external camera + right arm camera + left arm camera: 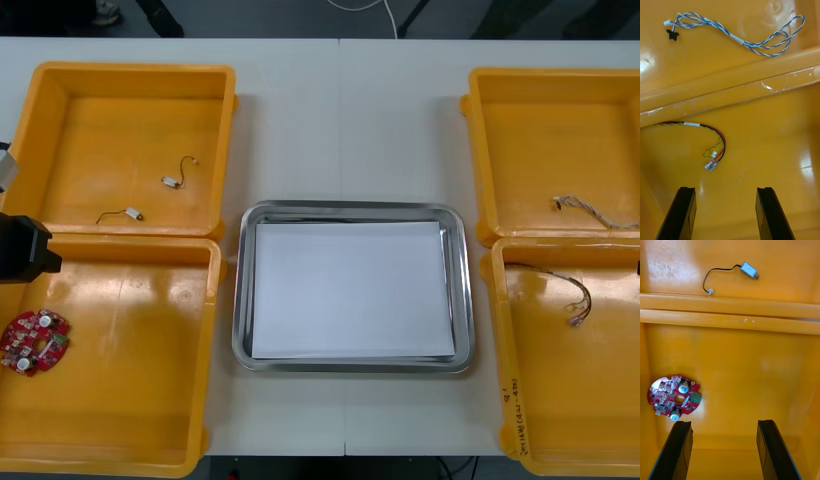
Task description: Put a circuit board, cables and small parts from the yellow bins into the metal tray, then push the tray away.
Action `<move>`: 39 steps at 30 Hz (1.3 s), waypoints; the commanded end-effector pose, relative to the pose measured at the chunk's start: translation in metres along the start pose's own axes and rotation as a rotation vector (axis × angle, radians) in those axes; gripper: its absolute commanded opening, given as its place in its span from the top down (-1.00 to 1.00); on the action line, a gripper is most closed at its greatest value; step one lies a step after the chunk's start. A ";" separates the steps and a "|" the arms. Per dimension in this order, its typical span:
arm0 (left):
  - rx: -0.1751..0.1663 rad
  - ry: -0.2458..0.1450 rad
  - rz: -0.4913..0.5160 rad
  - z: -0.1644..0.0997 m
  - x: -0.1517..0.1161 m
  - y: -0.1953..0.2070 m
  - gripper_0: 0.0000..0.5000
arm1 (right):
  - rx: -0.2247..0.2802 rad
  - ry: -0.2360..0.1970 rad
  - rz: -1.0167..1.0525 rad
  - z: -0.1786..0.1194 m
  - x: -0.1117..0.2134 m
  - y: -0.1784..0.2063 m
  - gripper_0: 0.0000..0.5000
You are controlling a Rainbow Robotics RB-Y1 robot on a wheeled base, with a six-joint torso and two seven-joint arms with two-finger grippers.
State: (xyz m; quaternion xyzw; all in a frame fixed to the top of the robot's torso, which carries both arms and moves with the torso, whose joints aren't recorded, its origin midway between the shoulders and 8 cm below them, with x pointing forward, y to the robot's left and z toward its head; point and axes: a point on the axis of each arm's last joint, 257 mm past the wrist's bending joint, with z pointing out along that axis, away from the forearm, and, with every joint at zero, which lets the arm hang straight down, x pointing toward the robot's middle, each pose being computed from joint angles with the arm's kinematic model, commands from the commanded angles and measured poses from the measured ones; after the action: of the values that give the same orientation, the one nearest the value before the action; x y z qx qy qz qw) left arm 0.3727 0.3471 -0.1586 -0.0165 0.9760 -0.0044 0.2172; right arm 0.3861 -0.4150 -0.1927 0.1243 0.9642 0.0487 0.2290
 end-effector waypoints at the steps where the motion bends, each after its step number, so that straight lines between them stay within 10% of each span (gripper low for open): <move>1: -0.027 -0.033 -0.082 -0.003 -0.006 0.011 -1.00 | -0.014 0.017 0.041 0.010 0.022 0.010 -0.84; 8: -0.037 -0.017 -0.220 0.010 0.007 0.017 -1.00 | -0.039 0.058 0.087 0.033 0.045 0.025 -0.85; 28: -0.016 0.004 -0.548 0.043 0.046 0.037 -1.00 | 0.132 0.036 0.046 0.081 0.058 0.018 -0.84; 39: -0.009 0.001 -0.706 0.057 0.055 0.041 -1.00 | 0.094 0.014 0.106 0.102 0.047 0.017 -0.85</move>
State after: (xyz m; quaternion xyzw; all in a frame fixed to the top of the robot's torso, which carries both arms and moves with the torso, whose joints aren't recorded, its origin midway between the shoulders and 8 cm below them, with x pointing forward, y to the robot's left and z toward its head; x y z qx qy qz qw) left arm 0.3487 0.3763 -0.2301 -0.2648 0.9415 -0.0592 0.1997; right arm 0.3911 -0.3944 -0.2973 0.1668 0.9629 -0.0029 0.2121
